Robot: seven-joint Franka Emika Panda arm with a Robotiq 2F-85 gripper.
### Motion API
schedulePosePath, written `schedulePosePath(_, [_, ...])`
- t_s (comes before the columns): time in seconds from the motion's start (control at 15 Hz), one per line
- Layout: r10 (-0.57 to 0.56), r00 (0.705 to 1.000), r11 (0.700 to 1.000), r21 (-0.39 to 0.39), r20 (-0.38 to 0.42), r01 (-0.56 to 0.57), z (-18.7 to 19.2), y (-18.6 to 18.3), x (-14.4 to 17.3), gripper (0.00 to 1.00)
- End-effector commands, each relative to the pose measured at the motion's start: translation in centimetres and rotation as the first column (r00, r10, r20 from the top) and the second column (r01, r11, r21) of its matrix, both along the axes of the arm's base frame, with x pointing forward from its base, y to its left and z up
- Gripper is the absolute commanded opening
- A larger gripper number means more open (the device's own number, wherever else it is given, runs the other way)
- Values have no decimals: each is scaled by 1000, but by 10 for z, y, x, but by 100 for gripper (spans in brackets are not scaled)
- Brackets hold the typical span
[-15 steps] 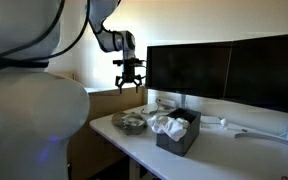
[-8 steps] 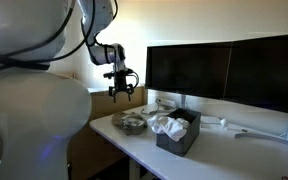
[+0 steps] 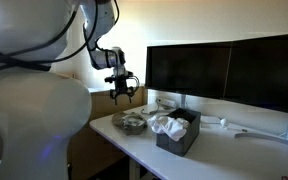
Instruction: Put the clothes on the table into the grey box
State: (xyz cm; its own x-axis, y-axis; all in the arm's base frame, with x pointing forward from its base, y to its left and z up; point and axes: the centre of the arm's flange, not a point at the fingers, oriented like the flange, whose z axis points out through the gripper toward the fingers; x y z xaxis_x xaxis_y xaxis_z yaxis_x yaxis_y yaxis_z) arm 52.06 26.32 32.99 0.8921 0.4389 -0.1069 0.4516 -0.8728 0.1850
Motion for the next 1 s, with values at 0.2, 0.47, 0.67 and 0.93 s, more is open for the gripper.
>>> schedulePosePath(0.2, [75,990,996,32,116,-79,-75,1,33,100])
schedulePosePath(0.47, [131,983,991,5,127,-133,-114,-4,41,100])
schedulePosePath(0.67, [150,985,989,-15,88,-149,-135,-12,34,100])
schedulePosePath(0.93, [163,985,986,13,59,-165,-145,-11,25,60])
